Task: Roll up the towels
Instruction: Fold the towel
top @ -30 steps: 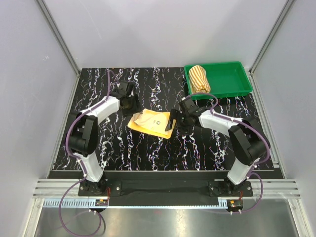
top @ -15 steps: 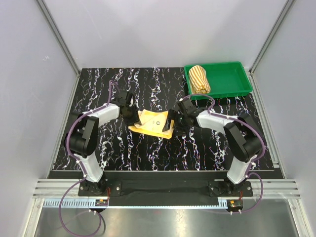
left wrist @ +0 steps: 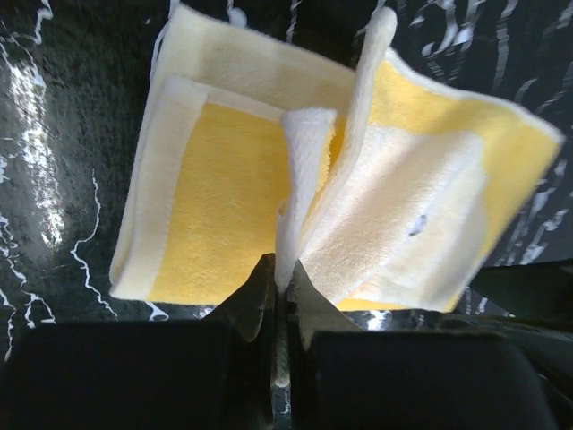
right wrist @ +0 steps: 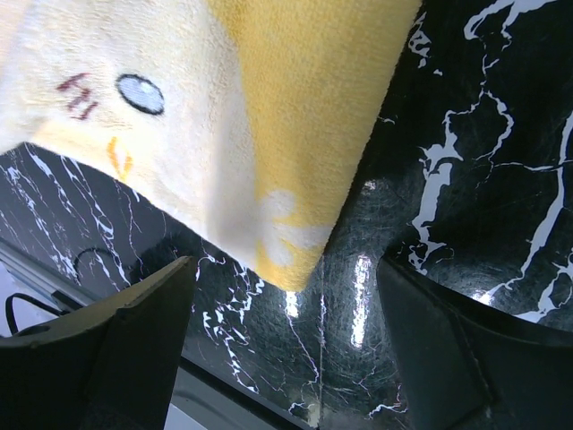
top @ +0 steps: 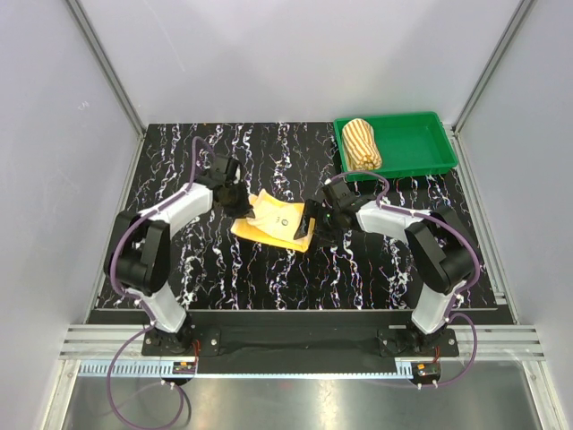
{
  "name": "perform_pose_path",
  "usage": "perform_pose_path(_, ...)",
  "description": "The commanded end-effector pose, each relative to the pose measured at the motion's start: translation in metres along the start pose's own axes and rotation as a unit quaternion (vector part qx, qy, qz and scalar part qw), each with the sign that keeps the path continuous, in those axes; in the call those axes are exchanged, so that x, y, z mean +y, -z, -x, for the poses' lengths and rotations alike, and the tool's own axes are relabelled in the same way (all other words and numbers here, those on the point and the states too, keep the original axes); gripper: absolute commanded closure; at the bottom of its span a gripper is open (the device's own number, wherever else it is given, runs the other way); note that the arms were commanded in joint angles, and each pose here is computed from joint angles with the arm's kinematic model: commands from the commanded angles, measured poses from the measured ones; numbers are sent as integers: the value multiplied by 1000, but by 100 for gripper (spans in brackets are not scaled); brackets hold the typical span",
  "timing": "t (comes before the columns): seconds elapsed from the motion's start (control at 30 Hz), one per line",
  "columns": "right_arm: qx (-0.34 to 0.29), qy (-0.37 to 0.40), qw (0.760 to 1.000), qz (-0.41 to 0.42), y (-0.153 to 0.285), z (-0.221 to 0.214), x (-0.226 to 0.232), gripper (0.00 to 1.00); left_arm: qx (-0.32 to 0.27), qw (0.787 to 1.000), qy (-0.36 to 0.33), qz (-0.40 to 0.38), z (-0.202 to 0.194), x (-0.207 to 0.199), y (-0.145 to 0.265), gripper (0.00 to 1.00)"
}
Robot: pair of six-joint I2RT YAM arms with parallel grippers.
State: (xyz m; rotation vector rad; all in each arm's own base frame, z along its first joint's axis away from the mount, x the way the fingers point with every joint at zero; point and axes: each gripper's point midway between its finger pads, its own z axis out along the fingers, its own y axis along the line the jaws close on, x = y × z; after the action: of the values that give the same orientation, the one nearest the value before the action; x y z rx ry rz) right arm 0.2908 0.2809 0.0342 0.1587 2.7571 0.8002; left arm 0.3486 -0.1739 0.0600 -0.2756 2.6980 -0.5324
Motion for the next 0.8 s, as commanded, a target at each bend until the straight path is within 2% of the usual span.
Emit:
perform_pose_path(0.0, 7, 4, 1000, -10, -4, -7, -10, 11, -47, 998, -5, -36, 26, -29, 41, 100)
perform_pose_path(0.23, 20, -3, 1000, -5, -17, -13, -14, 15, -71, 997, -4, -30, 30, -30, 67, 100)
perform_pose_path(0.37, 22, -5, 1000, -5, -18, -15, -15, 15, -63, 998, 2, -9, 23, -19, 64, 100)
perform_pose_path(0.47, 23, -5, 1000, -8, -18, -16, -17, 15, -55, 998, 4, 1, 15, -10, 54, 94)
perform_pose_path(0.57, 25, -5, 1000, -9, -18, -17, -17, 15, -49, 999, 2, 21, 8, 4, 40, 72)
perform_pose_path(0.7, 25, -1, 1000, -11, -14, -18, -18, 14, -35, 997, 20, 68, -1, 42, 17, 21)
perform_pose_path(0.77, 27, 1, 1000, -15, -12, -20, -20, 14, -27, 995, 40, 84, -5, 62, 12, 2)
